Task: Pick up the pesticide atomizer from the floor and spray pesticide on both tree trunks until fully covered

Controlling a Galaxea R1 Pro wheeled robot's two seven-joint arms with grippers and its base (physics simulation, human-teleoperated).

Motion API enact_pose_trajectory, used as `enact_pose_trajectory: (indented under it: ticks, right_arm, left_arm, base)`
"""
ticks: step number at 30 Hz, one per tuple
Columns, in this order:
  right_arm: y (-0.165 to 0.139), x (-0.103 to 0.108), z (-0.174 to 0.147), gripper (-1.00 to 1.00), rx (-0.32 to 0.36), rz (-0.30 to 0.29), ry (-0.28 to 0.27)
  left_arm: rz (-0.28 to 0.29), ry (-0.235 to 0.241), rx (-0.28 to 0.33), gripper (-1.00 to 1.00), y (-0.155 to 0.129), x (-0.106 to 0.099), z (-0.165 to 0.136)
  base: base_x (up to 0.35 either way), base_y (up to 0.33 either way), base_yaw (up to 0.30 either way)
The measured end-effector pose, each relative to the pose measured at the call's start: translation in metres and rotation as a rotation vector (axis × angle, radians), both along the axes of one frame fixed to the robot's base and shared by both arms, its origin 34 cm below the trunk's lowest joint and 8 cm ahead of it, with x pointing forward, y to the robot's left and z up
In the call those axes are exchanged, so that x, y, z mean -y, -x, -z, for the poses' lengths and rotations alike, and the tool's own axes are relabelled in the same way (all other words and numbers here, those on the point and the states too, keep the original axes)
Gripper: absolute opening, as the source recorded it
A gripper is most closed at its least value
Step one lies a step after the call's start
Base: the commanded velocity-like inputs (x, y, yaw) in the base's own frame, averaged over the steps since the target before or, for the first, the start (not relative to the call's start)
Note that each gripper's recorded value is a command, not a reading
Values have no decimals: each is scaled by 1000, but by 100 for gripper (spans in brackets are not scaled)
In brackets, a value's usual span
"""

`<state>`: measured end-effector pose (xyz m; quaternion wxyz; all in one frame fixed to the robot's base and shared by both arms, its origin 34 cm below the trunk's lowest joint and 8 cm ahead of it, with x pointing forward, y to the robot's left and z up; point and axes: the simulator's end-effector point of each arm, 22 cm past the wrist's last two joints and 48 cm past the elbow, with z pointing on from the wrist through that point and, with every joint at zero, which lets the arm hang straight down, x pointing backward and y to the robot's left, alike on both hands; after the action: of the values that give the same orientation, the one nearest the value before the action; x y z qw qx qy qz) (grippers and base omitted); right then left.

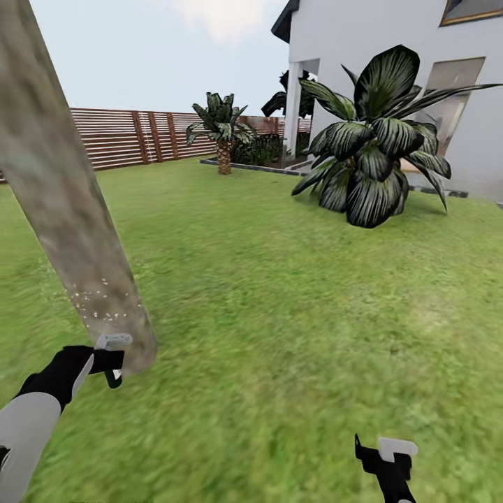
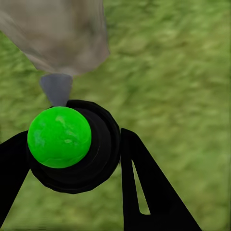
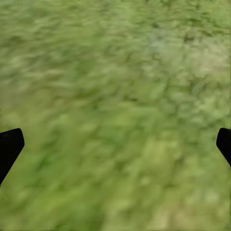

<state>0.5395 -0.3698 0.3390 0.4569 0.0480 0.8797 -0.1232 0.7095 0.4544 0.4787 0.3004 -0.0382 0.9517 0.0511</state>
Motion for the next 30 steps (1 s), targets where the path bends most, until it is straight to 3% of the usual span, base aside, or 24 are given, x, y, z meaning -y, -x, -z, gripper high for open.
enact_pose_trajectory:
  ticks: [10,23,30]
  right_arm:
    - [0,0,0,100,0,0,0]
    - [0,2,0,100,0,4,1]
    - [0,1,0,100,0,2,1]
  left_arm:
    - [0,-7,-3,-100,0,0,1]
    - [0,-10,1,-100,0,-2,-1]
    - [-3,-17,25,-100,-6,-5,-9]
  base:
    - [187,-237,266]
    - [200,-229,20]
    - [199,-229,249]
